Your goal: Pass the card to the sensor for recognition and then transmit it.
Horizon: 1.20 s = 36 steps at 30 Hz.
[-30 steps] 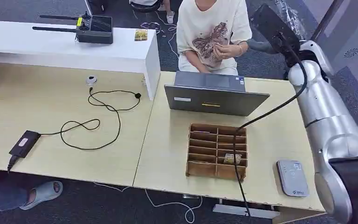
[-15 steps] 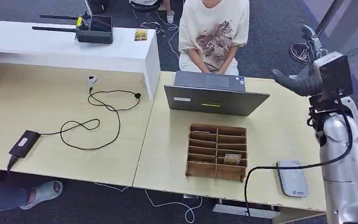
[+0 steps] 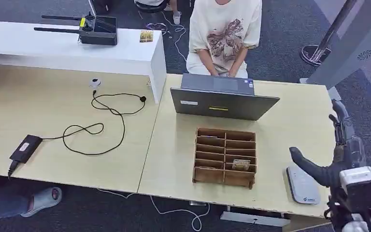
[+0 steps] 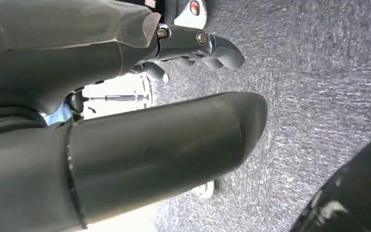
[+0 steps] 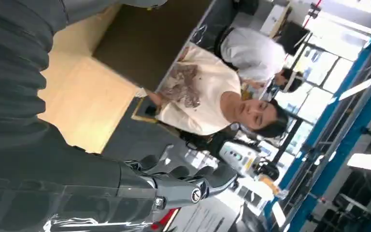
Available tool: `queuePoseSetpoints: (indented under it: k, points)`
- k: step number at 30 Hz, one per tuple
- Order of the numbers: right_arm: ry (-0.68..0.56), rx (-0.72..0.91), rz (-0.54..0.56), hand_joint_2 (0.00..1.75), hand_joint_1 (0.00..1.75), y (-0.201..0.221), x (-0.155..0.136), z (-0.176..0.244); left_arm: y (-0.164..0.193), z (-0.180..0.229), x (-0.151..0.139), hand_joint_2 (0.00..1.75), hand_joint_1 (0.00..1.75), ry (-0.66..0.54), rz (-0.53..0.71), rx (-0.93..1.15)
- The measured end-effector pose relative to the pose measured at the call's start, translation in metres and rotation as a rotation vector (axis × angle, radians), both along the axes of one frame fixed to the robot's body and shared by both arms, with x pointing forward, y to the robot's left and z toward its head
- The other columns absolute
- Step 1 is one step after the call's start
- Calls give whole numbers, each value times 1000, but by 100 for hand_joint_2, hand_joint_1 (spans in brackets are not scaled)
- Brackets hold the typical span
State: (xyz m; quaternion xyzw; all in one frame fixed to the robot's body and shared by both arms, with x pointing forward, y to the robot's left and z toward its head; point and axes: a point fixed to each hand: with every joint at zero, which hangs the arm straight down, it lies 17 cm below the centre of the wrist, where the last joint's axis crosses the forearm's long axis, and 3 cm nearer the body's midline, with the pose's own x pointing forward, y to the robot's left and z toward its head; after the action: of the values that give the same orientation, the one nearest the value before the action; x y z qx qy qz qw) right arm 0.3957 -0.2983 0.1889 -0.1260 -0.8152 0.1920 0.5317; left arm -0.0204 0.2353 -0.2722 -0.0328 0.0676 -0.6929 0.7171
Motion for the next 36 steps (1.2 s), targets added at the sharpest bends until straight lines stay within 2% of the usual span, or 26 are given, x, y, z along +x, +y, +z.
queuePoseSetpoints:
  k: [3, 5, 7, 9, 12, 13, 14, 15, 18, 19, 20, 21, 22, 24, 27, 30, 32, 33, 36]
  points:
    - [17, -79, -80, 175, 0, 12, -18, -18, 1, 0, 0, 0, 0, -1, -2, 9]
    - [14, -215, -189, 175, 0, 11, -26, -29, 1, 0, 0, 0, 0, 1, -4, 17]
    - [-27, -443, -274, 175, 0, 19, -31, -37, 0, 1, -1, 0, 0, 6, -5, 27]
    - [-51, -551, -286, 175, 0, 34, -34, -44, -2, 2, 0, 0, 0, 6, -6, 30]
    - [-16, -598, -288, 175, 0, 48, -35, -62, -5, 1, 1, 0, 0, -1, -5, 26]
    - [-3, -618, -294, 175, 9, 51, -35, -68, -5, 1, 2, 0, 0, -11, -3, 23]
    - [7, -634, -306, 175, 10, 52, -35, -72, -5, 0, 3, 0, 0, -18, -2, 21]
    - [26, -655, -321, 175, 28, 52, -36, -78, -5, 0, 4, 0, 0, -26, -1, 19]
    - [78, -707, -335, 175, 28, 52, -39, -93, -4, -1, 4, 0, 0, -33, 0, 13]
    - [96, -708, -327, 175, 66, 53, -42, -98, -1, -1, 4, 0, 0, -34, 0, 17]
    - [112, -703, -317, 175, 65, 56, -44, -102, 0, -2, 4, 0, 0, -37, 0, 16]
    - [119, -698, -311, 175, 99, 57, -46, -104, 1, -2, 4, 0, 0, -40, 1, 17]
    - [130, -706, -309, 175, 143, 59, -47, -106, 2, -3, 5, 0, 0, -44, 2, 15]
    - [147, -728, -313, 175, 148, 59, -47, -110, 5, -3, 5, 0, 0, -48, 2, 17]
    - [163, -757, -316, 175, 143, 59, -48, -115, 7, -3, 4, 0, 0, -46, 2, 16]
    - [166, -770, -314, 175, 154, 61, -49, -117, 9, -3, 2, 0, 0, -37, 0, 19]
    - [169, -787, -299, 175, 148, 65, -50, -121, 10, -3, 0, 0, 0, -29, -1, 20]
    - [170, -797, -290, 175, 136, 68, -50, -123, 10, -3, 0, 0, 0, -27, -1, 21]
    - [170, -832, -247, 175, 140, 81, -49, -132, 11, -3, 0, 0, 0, -27, -2, 22]
